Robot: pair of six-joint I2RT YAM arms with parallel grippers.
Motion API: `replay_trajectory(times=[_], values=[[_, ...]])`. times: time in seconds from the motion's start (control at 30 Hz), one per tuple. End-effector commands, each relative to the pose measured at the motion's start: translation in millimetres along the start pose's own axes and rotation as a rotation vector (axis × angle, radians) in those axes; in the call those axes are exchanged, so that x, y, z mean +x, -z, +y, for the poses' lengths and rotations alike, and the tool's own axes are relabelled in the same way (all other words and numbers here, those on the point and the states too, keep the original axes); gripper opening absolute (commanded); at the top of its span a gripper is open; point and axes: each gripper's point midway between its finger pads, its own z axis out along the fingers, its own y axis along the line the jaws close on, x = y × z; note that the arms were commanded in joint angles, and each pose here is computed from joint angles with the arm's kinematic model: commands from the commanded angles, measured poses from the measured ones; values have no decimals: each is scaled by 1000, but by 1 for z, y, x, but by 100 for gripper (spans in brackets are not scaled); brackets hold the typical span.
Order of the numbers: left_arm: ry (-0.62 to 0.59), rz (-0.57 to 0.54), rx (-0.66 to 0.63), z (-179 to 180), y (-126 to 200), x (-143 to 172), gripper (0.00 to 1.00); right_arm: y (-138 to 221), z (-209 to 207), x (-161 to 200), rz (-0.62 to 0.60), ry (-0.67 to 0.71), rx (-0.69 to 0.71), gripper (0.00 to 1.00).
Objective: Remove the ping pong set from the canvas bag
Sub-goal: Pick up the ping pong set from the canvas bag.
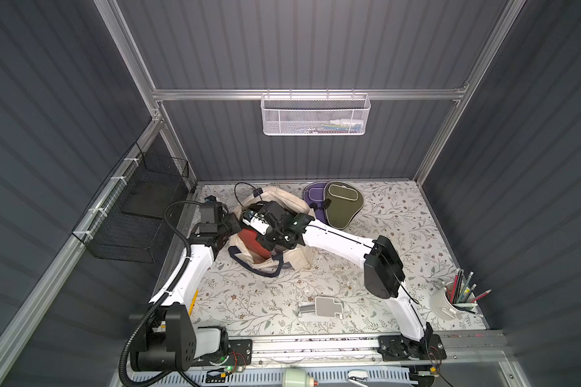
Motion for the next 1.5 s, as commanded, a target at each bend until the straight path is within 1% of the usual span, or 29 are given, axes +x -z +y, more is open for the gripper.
replay_trajectory(times=[0.0, 0.23, 0.4, 0.67, 0.93, 1.2, 1.47], values=[[19, 80, -71, 13, -1, 17, 0, -21, 3, 32, 84, -46, -7, 0], [45, 47, -110, 23, 1, -3, 0, -2, -8, 17, 44, -18, 44, 0], [54, 12, -152, 30, 1, -20, 0, 26, -20, -1, -1, 0, 92, 0], [64, 37, -165, 36, -13, -13, 0, 79, -37, -34, -103, 2, 164, 0], [66, 37, -182, 42, -13, -12, 0, 117, -63, -50, -169, -36, 218, 0], [79, 52, -174, 44, -18, -8, 0, 165, -87, -75, -281, -102, 263, 0], [82, 52, -167, 44, -20, -5, 0, 217, -93, -108, -417, -143, 295, 0]])
